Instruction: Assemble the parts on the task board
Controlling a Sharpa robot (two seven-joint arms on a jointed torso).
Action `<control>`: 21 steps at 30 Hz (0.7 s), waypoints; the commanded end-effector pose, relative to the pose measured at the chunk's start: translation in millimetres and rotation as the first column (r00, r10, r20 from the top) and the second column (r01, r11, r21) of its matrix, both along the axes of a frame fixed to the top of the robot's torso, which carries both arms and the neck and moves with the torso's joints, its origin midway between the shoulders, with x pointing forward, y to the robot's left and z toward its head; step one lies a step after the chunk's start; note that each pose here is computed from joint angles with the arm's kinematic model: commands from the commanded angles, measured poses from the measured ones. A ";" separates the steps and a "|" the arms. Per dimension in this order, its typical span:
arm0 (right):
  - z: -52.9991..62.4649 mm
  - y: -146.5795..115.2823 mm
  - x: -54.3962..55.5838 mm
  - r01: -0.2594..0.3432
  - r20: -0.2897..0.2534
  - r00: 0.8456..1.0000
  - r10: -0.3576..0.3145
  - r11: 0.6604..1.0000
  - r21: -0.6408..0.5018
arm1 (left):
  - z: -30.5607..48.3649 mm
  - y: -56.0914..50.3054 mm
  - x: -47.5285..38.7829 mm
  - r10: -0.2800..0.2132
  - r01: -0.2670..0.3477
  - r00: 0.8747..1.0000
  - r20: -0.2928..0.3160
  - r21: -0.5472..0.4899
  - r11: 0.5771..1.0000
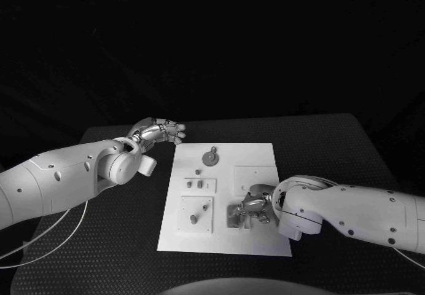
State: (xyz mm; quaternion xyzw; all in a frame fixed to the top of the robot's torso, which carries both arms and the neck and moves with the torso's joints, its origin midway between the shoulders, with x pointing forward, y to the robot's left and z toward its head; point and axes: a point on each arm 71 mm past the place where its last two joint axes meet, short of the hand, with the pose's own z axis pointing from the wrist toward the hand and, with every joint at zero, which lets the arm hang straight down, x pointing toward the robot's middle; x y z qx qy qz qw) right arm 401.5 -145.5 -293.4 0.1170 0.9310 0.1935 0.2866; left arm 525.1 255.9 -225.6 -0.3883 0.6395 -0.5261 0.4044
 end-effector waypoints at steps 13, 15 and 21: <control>-2.0 0.8 -6.3 -0.143 0.039 0.989 0.145 0.989 -0.047 | 0.9 -0.7 0.8 -0.007 0.007 1.000 0.003 -0.008 1.000; -1.9 1.1 -6.3 -0.148 0.043 0.988 0.150 0.988 -0.051 | 0.9 -0.9 0.8 -0.007 0.007 1.000 0.003 -0.008 1.000; -1.2 3.3 -5.6 -0.161 0.064 0.984 0.166 0.985 -0.067 | 0.9 -1.1 0.7 -0.008 0.008 1.000 0.003 -0.008 1.000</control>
